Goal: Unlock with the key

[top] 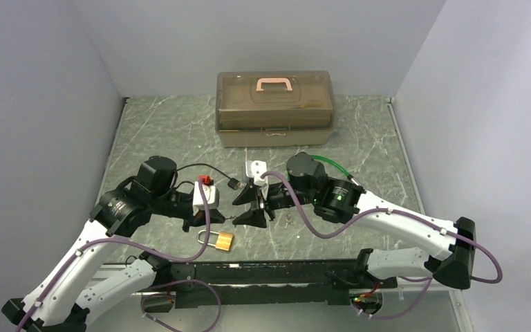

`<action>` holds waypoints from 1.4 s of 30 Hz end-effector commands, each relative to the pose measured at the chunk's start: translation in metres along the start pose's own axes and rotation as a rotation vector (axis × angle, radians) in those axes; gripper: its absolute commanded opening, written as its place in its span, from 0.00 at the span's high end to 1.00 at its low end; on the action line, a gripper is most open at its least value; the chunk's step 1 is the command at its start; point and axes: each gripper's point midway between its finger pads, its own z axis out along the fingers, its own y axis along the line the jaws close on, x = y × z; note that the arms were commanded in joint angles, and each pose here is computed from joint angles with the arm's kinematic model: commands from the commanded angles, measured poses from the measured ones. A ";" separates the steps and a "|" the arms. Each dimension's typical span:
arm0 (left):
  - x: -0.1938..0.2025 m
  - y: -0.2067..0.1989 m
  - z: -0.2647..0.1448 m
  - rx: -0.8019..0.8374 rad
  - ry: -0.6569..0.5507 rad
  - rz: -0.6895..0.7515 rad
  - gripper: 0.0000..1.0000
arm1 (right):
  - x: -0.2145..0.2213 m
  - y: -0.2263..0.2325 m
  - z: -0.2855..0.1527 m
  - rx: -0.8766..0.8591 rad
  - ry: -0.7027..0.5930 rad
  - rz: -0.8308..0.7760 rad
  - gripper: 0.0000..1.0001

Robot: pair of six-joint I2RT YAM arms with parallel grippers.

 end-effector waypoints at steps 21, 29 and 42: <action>-0.022 -0.002 -0.010 0.003 -0.028 0.067 1.00 | -0.004 -0.006 0.009 -0.015 0.002 -0.056 1.00; -0.022 0.004 -0.005 -0.009 -0.034 0.035 0.46 | 0.001 0.004 0.007 -0.048 -0.024 -0.003 1.00; 0.115 0.000 0.032 0.089 0.228 0.163 0.01 | 0.055 0.019 -0.030 0.081 -0.069 0.227 1.00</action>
